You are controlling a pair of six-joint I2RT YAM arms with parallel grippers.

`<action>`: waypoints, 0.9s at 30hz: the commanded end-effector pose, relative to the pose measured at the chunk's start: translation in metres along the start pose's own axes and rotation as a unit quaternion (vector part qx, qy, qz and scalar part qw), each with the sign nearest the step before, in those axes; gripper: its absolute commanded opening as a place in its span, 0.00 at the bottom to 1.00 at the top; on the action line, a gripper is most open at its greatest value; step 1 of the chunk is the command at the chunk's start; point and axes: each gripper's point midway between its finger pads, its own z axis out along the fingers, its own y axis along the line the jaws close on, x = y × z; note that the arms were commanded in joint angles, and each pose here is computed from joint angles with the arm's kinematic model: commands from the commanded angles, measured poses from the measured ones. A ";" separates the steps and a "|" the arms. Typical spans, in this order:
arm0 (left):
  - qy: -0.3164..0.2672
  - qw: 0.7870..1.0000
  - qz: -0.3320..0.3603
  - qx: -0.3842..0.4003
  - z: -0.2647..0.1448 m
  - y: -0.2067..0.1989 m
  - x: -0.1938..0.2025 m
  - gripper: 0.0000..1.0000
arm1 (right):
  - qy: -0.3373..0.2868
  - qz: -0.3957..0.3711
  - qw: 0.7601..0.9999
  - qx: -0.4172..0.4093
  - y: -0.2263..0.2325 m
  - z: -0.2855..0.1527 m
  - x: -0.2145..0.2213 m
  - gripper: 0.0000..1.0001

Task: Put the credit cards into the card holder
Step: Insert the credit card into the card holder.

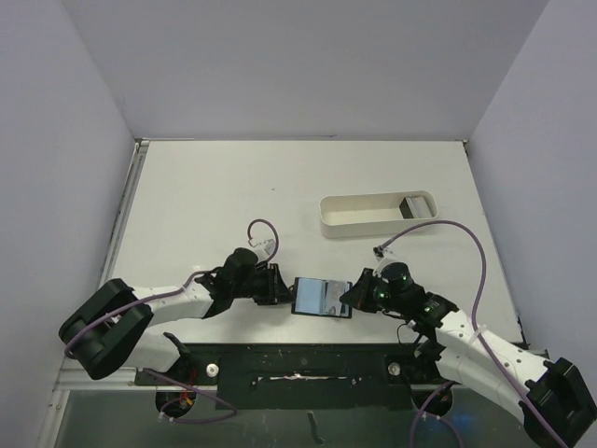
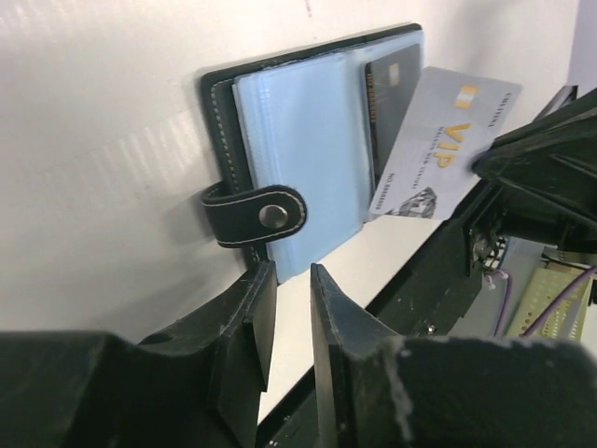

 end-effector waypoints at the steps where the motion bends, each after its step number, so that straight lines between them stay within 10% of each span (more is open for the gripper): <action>1: -0.012 1.000 0.013 -0.014 0.005 0.008 -0.005 0.20 | -0.022 -0.008 0.998 -0.060 0.024 -0.001 -0.023 0.00; 27: 0.004 1.000 -0.003 -0.020 0.015 0.017 0.009 0.15 | 0.014 0.051 0.995 -0.083 -0.003 0.018 -0.007 0.00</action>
